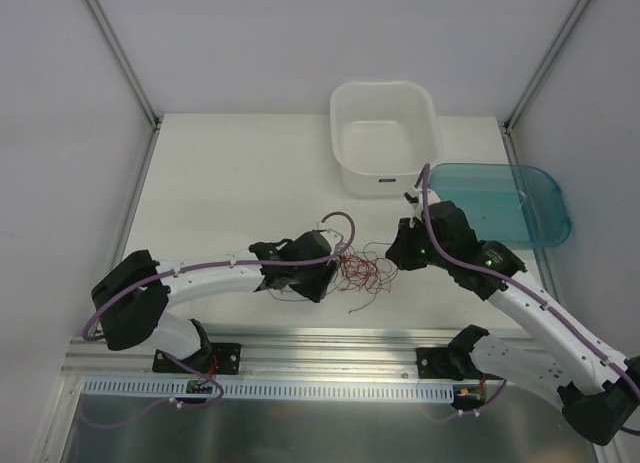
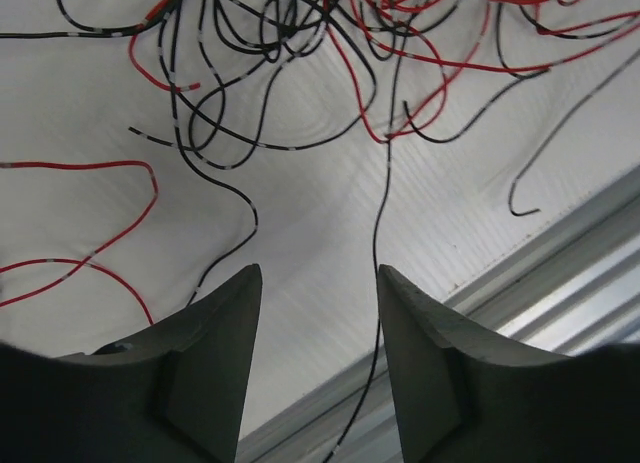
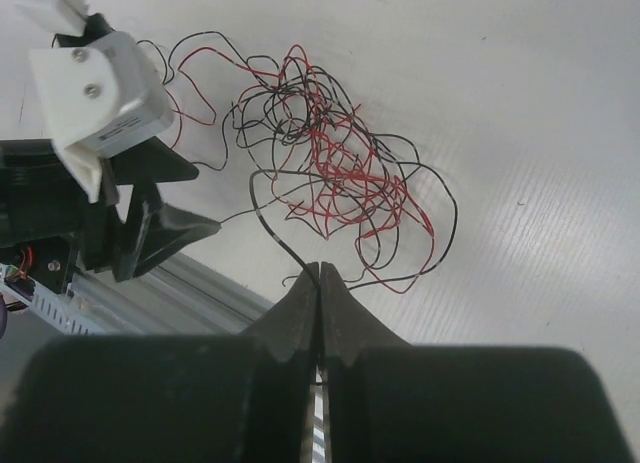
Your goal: Untangle the cables
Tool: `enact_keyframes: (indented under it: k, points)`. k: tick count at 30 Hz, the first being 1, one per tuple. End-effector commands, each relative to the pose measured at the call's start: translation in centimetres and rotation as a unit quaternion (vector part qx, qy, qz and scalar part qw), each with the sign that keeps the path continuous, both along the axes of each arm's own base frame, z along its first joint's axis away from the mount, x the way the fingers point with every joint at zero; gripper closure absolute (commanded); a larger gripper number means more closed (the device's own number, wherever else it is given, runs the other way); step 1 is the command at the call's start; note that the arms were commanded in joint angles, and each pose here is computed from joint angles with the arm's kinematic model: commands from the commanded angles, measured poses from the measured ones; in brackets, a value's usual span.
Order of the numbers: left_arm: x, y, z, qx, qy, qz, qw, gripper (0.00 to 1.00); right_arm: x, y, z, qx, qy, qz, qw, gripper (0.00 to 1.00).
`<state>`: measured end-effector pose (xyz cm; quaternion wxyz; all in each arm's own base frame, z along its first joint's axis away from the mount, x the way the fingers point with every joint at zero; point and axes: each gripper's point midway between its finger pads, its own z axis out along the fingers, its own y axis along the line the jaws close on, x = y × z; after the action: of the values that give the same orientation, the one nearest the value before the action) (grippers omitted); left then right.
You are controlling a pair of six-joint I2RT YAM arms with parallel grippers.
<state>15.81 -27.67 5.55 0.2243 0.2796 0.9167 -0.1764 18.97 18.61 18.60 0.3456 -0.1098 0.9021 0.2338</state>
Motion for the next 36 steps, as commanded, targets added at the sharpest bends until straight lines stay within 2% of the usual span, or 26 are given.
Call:
enact_keyframes:
  k: [1, 2, 5, 7, 12, 16, 19, 27, 29, 32, 33, 36]
  points:
    - [2.1, 0.2, -0.1, 0.034, -0.03, 0.034, 0.998, 0.51, 0.5, -0.2, 5.0, 0.032, -0.053, -0.014, 0.998, 0.99]
    - [2.9, 0.3, -0.2, 0.045, -0.041, 0.047, 0.997, 0.58, 0.3, -0.5, 5.4, 0.03, -0.055, -0.013, 0.998, 0.99]
    - [4.4, 0.1, 0.3, 0.047, -0.047, 0.075, 0.995, 0.65, 0.1, -1.0, 8.3, 0.042, -0.08, -0.013, 0.996, 0.99]
    - [5.1, -0.8, 1.3, 0.03, -0.05, 0.082, 0.995, 0.65, 0.0, -1.2, 9.3, 0.045, -0.09, -0.013, 0.995, 0.99]
    - [5.3, -3.4, 3.2, -0.028, -0.025, 0.106, 0.994, 0.48, -0.2, -1.5, 10.5, 0.054, -0.102, -0.02, 0.993, 0.99]
    - [5.7, -6.1, 4.1, -0.073, -0.005, 0.116, 0.991, 0.39, -0.1, -1.4, 10.2, 0.06, -0.099, -0.024, 0.993, 0.99]
    - [6.6, -7.9, 3.9, -0.085, 0.005, 0.129, 0.988, 0.36, -0.1, -1.3, 9.8, 0.063, -0.096, -0.027, 0.993, 0.99]
    - [7.4, -9.6, -2.5, -0.039, 0.058, 0.187, 0.98, 0.35, -0.3, -0.8, 8.9, 0.08, -0.084, -0.029, 0.993, 0.99]
    - [7.6, -8.8, -3.6, -0.022, 0.053, 0.204, 0.977, 0.39, -0.5, -1.1, 8.8, 0.08, -0.082, -0.031, 0.993, 0.99]
    - [7.9, -7.0, -4.4, -0.007, 0.044, 0.235, 0.971, 0.58, -1.0, -2.2, 9.3, 0.071, -0.094, -0.039, 0.992, 0.99]
    - [8.3, -6.2, -4.5, -0.003, 0.039, 0.249, 0.968, 0.7, -0.9, -2.7, 9.6, 0.064, -0.101, -0.048, 0.992, 0.99]
    - [9.2, -3.2, -4.9, 0.007, 0.04, 0.289, 0.956, 0.92, -1.2, -4.4, 10.6, 0.046, -0.12, -0.063, 0.99, 0.99]
